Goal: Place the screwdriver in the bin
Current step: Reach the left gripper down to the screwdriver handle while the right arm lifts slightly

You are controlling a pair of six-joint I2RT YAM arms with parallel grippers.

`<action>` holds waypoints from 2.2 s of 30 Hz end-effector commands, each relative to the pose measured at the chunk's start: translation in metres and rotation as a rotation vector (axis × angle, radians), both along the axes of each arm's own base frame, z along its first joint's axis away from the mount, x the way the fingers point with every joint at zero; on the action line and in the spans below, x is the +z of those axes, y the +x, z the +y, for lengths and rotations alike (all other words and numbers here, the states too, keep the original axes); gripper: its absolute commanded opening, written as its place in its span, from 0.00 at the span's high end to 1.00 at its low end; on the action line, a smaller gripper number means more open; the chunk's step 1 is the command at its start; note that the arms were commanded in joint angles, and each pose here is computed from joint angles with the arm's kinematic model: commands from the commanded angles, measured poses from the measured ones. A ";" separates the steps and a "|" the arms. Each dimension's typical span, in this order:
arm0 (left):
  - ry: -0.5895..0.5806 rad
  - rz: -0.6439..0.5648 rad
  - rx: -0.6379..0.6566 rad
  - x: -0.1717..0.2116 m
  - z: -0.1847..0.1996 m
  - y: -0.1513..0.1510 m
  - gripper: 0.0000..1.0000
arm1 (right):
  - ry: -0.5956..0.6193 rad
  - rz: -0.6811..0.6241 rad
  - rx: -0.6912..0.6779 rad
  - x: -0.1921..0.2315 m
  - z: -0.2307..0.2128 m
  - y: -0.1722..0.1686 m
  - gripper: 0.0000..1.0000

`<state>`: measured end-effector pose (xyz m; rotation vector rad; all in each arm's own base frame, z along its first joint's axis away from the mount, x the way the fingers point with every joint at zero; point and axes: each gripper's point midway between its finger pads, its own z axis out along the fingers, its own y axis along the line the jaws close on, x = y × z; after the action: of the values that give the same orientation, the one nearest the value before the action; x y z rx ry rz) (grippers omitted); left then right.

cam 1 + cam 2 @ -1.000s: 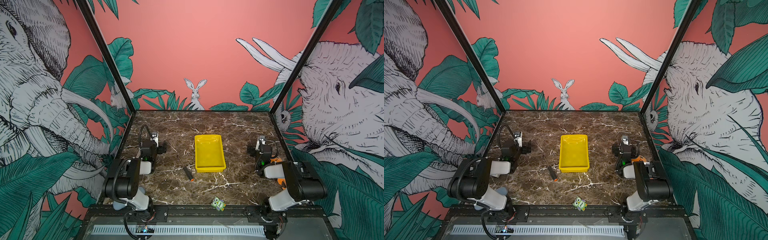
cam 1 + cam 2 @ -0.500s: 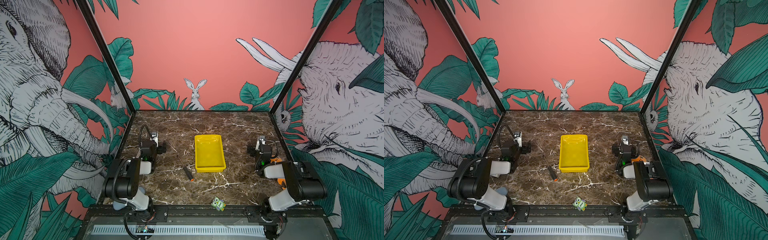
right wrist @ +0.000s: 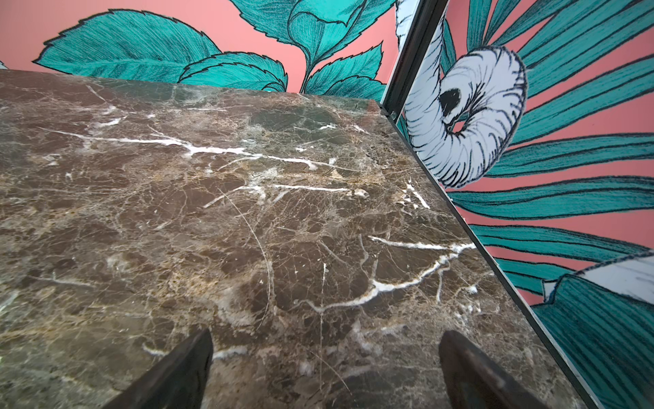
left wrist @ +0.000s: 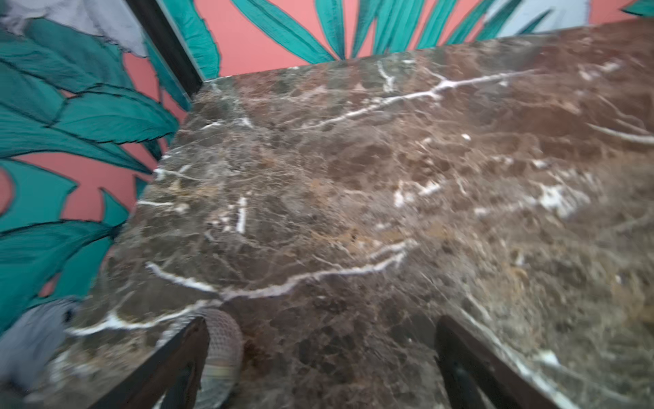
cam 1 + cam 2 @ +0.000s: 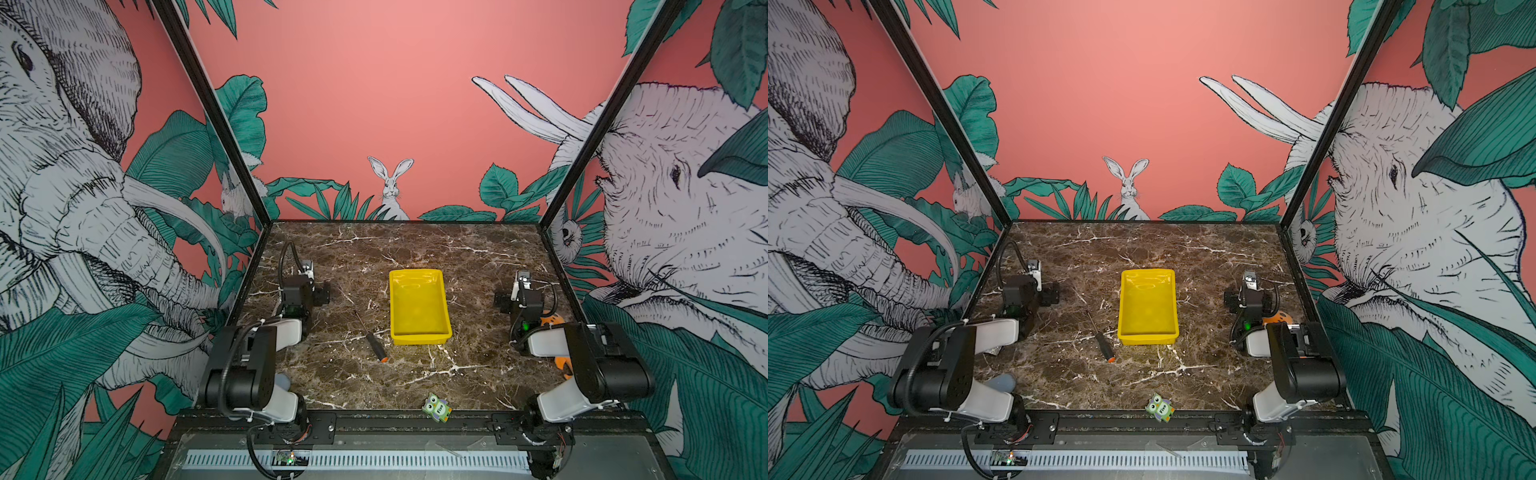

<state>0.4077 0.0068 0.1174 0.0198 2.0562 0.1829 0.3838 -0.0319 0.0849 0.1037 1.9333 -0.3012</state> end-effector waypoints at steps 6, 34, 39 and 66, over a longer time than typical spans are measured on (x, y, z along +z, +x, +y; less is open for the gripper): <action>-0.224 0.244 0.267 0.085 0.013 -0.061 0.00 | 0.050 0.127 0.004 0.052 0.005 -0.001 0.00; -0.639 0.758 0.228 0.019 -0.154 -0.183 0.00 | 0.461 0.509 0.437 0.107 0.102 -0.097 0.00; -0.585 0.832 0.225 0.012 -0.166 -0.190 0.00 | 0.469 0.525 0.446 0.100 0.102 -0.099 0.00; -0.578 0.987 0.402 -0.057 -0.202 -0.205 0.07 | 0.503 0.496 0.463 0.095 0.101 -0.108 0.01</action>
<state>0.2046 -0.1968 0.0647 -0.7536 3.0248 -0.2638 0.2761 0.0675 0.1761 -0.0939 2.4420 0.4997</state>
